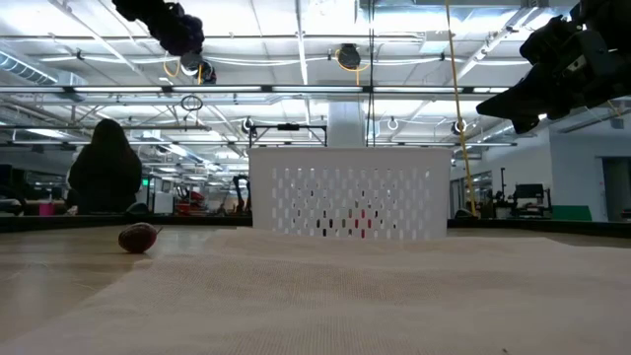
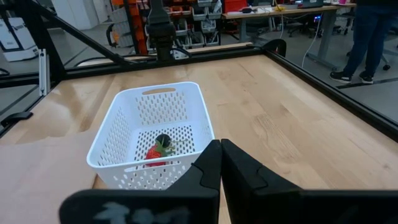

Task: Pick and placing Produce into tupperware
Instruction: Put the purple grapes into the white bin

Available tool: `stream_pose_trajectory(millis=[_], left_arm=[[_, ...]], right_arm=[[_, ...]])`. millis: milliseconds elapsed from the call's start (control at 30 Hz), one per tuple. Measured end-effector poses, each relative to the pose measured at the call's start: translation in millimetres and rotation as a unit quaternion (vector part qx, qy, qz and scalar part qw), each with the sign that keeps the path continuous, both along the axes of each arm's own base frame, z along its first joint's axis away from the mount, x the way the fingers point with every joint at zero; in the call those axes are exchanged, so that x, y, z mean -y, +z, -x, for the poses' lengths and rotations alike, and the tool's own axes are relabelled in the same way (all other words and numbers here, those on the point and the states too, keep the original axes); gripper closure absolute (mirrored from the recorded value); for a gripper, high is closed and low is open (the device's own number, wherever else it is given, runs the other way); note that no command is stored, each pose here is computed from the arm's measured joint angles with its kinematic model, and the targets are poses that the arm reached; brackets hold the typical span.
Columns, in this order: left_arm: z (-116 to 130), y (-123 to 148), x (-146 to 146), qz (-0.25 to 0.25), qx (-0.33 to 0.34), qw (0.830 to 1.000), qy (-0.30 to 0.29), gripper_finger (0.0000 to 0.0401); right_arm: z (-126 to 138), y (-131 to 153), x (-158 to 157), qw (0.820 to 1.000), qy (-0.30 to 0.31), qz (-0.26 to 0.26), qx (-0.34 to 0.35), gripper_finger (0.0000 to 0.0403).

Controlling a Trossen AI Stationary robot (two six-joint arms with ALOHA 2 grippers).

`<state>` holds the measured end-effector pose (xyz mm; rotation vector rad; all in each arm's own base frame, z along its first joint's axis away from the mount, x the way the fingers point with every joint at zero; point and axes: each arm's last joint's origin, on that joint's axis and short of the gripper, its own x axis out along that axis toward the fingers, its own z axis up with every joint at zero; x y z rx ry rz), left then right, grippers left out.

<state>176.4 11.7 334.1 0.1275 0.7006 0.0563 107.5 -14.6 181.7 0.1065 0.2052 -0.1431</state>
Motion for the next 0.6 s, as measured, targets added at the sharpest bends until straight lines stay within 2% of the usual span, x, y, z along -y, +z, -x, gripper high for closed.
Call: stream_pose_trajectory(millis=[333,600], left_arm=[[4.7,-18.2,-16.1,-0.002,-0.011,1.000,0.000,0.0178],[26.6,-28.2,-20.4,-0.004,0.035,0.999,0.002,0.0178]], right_arm=[[0.0,-0.1,0.0,1.000,0.001,0.004,-0.001,0.0403],[0.0,0.0,0.1,1.000,0.002,0.013,-0.002,0.0403]])
